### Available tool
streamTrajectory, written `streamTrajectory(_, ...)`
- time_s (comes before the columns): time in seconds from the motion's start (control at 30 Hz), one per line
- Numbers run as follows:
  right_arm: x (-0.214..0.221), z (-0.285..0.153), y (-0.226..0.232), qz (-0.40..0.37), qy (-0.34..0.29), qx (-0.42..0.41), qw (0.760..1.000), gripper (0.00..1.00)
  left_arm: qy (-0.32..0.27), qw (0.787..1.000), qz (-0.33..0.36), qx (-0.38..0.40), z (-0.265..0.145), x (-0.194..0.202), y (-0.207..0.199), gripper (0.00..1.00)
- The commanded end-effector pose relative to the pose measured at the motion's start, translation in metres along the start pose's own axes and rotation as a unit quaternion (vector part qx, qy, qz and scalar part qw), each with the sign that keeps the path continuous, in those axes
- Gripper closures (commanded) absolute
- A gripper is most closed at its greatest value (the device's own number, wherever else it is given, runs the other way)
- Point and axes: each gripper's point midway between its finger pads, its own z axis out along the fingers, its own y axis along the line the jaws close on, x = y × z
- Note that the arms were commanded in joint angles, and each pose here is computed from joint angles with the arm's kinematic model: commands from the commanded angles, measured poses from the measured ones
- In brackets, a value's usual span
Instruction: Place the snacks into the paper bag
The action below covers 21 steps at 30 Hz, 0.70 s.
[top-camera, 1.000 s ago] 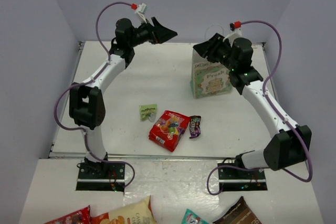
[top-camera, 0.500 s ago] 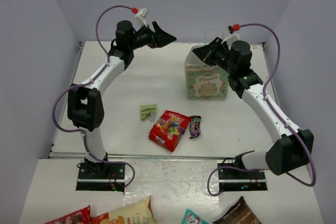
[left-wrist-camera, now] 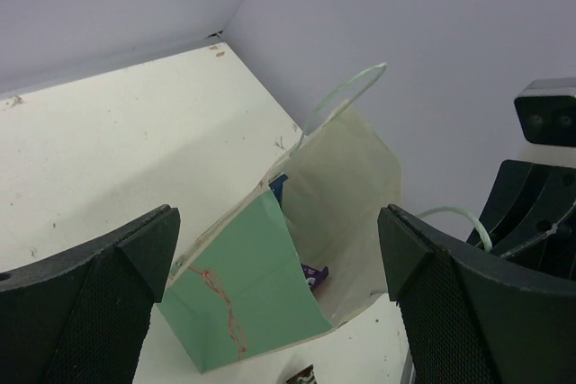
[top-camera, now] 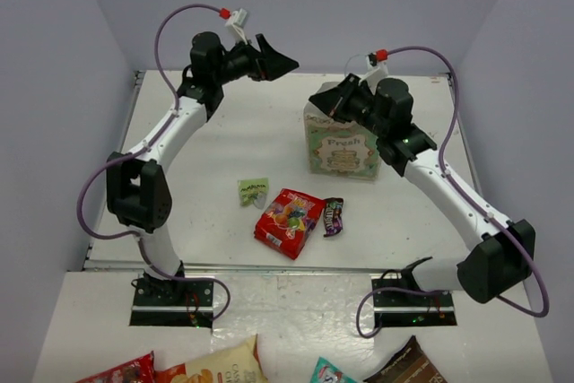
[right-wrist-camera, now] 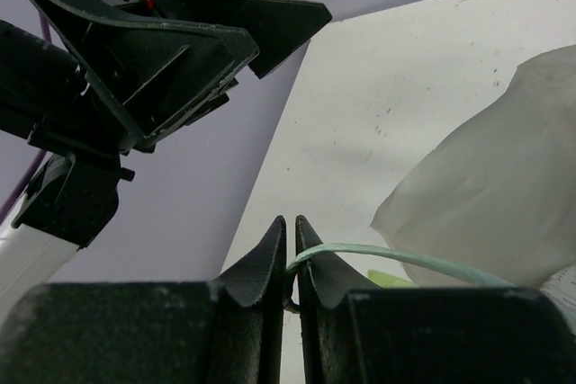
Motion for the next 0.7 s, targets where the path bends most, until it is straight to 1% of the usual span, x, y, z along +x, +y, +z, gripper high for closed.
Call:
streamTrajectory(0.0, -0.01, -0.011, 0.029, -0.007, -0.029, -0.031, 0.999, 0.91, -0.017, 0.999, 0.029, 0.002, -0.013, -0.016, -0.017, 0.03)
streamTrajectory(0.3, 0.014, -0.009, 0.045, -0.006, -0.008, -0.044, 0.999, 0.91, -0.022, 0.999, 0.031, 0.0, -0.019, -0.02, -0.025, 0.03)
streamTrajectory(0.43, 0.022, -0.007, 0.05, -0.009, -0.004, -0.044, 0.999, 0.88, -0.024, 0.999, 0.032, 0.001, -0.021, -0.023, -0.029, 0.03)
streamTrajectory(0.47, 0.022, -0.008, 0.05, -0.01, -0.004, -0.044, 0.999, 0.86, -0.024, 0.999, 0.033, 0.0, -0.022, -0.023, -0.03, 0.03)
streamTrajectory(0.5, 0.021, -0.007, 0.05, -0.01, -0.005, -0.041, 0.999, 0.78, -0.025, 0.999, 0.034, 0.0, -0.022, -0.024, -0.031, 0.03)
streamTrajectory(0.6, 0.017, -0.009, 0.047, -0.015, -0.011, -0.028, 0.999, 0.66, -0.023, 0.999, 0.036, -0.002, -0.023, -0.025, -0.031, 0.03)
streamTrajectory(0.63, 0.017, -0.009, 0.045, -0.016, -0.013, -0.023, 1.0, 0.56, -0.023, 0.999, 0.037, -0.002, -0.024, -0.025, -0.032, 0.03)
streamTrajectory(0.67, 0.014, -0.011, 0.042, -0.019, -0.02, -0.013, 1.0, 0.53, -0.023, 0.999, 0.038, -0.003, -0.024, -0.025, -0.033, 0.03)
